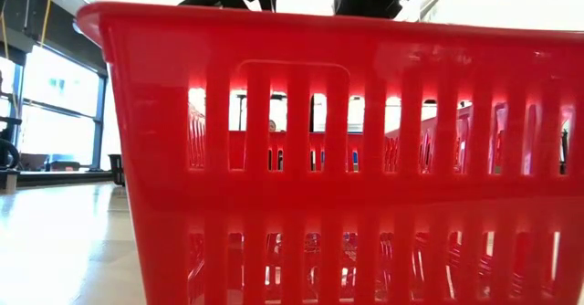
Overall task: Stack baskets on shelf by color
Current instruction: Stack the left red bin on top of the other red bin on the shelf
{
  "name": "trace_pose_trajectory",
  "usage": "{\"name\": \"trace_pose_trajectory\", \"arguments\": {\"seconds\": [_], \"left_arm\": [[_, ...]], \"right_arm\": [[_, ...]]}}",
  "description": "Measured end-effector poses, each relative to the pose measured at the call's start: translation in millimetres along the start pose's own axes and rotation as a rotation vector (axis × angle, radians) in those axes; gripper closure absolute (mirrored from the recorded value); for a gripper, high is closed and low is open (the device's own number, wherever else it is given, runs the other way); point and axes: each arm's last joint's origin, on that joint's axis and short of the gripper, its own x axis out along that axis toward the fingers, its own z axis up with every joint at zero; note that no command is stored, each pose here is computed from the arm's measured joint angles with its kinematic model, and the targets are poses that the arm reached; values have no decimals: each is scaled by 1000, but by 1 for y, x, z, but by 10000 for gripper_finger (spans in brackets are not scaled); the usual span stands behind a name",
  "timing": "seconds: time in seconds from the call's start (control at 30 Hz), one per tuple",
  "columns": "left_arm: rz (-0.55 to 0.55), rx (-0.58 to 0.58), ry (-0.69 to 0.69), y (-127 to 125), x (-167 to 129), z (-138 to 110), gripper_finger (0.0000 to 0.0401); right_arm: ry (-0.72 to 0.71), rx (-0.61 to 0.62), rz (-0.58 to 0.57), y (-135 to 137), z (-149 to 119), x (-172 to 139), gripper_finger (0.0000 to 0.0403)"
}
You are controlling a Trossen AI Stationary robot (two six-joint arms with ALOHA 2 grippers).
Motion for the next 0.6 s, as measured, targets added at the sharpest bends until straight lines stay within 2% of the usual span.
{"name": "trace_pose_trajectory", "arguments": {"seconds": [0.13,0.33,0.6], "left_arm": [[-1,45,4,0,0,0,356],[-8,142,1,-1,-1,1,312],[12,294,-10,4,6,20,273]], "right_arm": [[0,5,18,1,0,0,399],[39,79,41,0,-4,-3,402],[91,177,65,0,-9,-10,403]]}}
